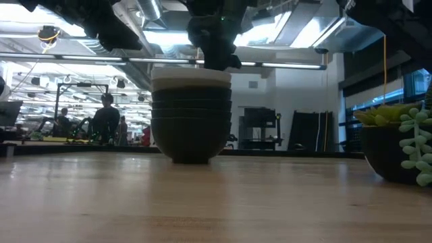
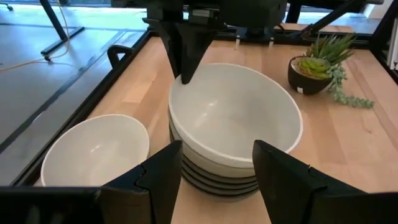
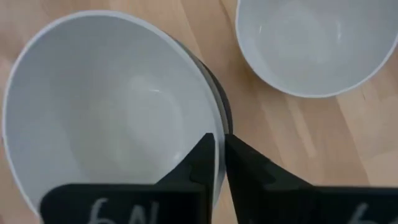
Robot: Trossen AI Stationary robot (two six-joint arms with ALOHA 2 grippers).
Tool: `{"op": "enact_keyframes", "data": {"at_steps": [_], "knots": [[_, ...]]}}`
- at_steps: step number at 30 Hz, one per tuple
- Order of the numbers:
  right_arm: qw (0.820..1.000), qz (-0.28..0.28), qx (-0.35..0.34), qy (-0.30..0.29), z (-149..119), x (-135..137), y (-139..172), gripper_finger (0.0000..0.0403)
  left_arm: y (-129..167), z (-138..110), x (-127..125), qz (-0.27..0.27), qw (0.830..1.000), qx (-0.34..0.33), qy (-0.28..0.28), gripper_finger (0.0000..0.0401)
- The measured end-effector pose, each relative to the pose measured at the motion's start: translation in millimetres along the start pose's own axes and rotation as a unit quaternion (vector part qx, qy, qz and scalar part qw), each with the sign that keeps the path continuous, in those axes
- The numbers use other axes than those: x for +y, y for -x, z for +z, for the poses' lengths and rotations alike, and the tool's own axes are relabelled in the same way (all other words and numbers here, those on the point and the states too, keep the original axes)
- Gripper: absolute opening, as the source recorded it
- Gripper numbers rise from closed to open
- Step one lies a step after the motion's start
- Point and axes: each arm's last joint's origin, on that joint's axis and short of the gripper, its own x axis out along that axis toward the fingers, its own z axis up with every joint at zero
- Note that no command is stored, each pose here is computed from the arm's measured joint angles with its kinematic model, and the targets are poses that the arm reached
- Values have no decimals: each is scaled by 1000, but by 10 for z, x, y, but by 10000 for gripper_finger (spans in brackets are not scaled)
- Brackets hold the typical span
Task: Nest bowls inside each other
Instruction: Stack the right white bowl on top of the gray bowl, then stack the top white bowl on top of the other bottom white bowl
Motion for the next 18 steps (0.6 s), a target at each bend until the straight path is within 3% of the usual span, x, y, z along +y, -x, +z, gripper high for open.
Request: {"op": "enact_keyframes", "data": {"at_steps": [9, 18], "knots": [[1000, 12, -13, -8, 29, 10, -1, 65, 1, 2, 0, 0, 1000, -1, -1, 190], [996, 26, -83, 6, 123, 38, 222, 117, 0, -3, 0, 0, 1000, 1, -1, 190]]}}
